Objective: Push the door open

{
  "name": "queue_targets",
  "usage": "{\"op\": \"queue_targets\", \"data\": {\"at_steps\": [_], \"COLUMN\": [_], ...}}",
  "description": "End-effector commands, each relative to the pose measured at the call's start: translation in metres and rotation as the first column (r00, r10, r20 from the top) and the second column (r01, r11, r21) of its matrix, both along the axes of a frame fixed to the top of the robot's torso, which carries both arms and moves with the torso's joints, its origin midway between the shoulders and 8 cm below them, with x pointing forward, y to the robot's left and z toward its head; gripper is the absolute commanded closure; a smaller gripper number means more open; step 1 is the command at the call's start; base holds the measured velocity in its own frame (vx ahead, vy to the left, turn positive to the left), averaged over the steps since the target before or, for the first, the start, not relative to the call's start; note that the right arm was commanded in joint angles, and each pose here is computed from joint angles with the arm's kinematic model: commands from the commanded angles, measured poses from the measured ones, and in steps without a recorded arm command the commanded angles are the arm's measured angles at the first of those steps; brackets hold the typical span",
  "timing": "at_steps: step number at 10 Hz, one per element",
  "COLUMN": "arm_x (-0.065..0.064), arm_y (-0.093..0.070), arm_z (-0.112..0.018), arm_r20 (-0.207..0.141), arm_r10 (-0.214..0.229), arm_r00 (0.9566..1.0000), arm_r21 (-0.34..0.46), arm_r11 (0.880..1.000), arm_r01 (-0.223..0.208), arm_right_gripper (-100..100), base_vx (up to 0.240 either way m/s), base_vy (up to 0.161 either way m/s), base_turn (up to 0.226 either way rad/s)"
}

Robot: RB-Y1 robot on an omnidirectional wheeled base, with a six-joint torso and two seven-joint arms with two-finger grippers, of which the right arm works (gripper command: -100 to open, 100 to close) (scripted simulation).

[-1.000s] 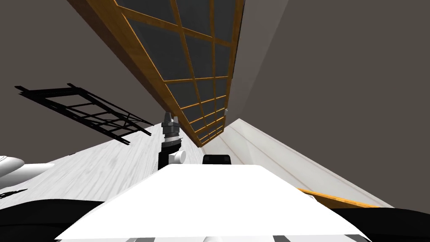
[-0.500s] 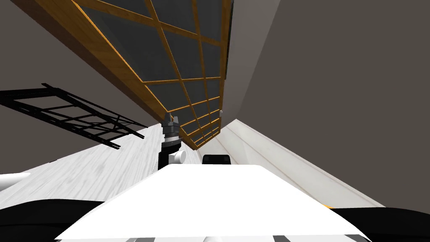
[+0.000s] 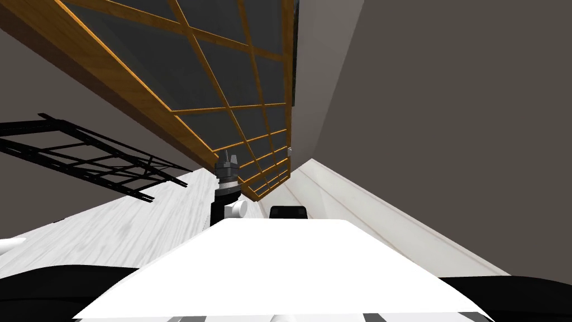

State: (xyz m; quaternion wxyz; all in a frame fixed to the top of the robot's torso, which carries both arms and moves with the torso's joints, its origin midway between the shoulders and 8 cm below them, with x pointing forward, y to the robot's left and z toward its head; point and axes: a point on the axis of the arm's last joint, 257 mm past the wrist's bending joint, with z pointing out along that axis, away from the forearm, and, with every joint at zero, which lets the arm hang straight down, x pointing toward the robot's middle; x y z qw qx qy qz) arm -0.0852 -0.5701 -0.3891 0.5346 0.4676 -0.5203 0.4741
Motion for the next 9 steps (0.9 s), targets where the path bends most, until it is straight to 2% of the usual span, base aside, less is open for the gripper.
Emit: {"op": "queue_targets", "data": {"at_steps": [1, 3, 5, 7, 8, 9], "arm_x": [-0.011, -0.023, -0.039, -0.054, -0.049, -0.060], "arm_y": [-0.007, -0.005, 0.002, 0.016, 0.012, 0.002], "arm_z": [0.008, 0.008, 0.003, -0.005, -0.004, 0.004], "arm_r20": [-0.002, 0.000, 0.004, 0.008, 0.008, 0.005], "arm_r10": [-0.026, -0.061, -0.108, -0.159, -0.142, -0.163], "arm_r00": [0.9997, 0.9982, 0.9941, 0.9872, 0.9899, 0.9865], "arm_r21": [-0.026, -0.025, -0.013, 0.009, 0.004, -0.018], "arm_r11": [0.999, 0.998, 0.994, 0.987, 0.990, 0.986], "arm_r01": [0.026, 0.061, 0.108, 0.159, 0.142, 0.163], "arm_right_gripper": [100, 100, 100, 100, 100, 100], "base_vx": [0.065, 0.063, 0.066, 0.063, 0.028, 0.006], "base_vy": [-0.232, -0.216, -0.214, -0.203, -0.087, -0.119], "base_turn": [-0.043, -0.045, -0.049, -0.042, -0.017, -0.061]}}
